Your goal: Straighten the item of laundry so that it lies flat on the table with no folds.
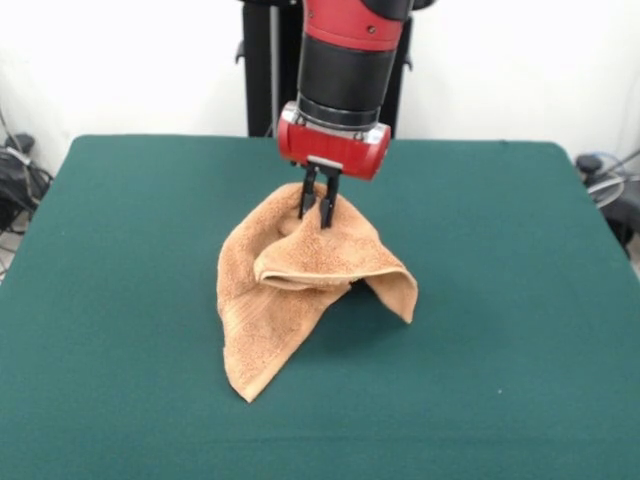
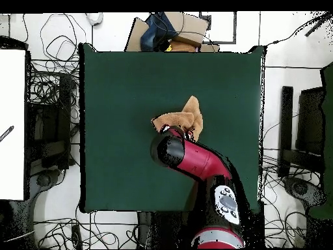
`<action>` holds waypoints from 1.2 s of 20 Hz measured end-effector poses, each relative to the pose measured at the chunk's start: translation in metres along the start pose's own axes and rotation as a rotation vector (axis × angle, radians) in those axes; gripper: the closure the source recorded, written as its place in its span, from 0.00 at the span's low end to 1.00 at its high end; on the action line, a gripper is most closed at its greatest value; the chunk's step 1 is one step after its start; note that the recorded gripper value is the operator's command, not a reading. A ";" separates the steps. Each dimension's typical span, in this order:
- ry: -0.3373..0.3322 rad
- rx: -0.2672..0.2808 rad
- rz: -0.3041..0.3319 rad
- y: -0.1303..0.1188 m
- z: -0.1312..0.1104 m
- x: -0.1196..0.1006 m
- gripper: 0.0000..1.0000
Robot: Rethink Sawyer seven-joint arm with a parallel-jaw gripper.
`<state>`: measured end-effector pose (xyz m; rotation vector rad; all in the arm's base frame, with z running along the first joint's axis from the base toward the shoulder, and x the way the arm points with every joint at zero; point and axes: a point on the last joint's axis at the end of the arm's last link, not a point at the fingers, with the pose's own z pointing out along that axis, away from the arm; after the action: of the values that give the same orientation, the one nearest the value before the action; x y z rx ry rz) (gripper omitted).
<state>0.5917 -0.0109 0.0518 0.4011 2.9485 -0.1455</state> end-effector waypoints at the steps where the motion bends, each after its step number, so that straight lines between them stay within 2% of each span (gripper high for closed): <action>1: 0.003 -0.001 0.002 0.000 -0.001 0.000 1.00; 12: 0.025 -0.013 0.020 0.000 -0.013 -0.005 1.00; 24: 0.025 -0.012 0.028 -0.004 -0.013 -0.006 1.00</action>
<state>0.5942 -0.0150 0.0661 0.4451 2.9654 -0.1203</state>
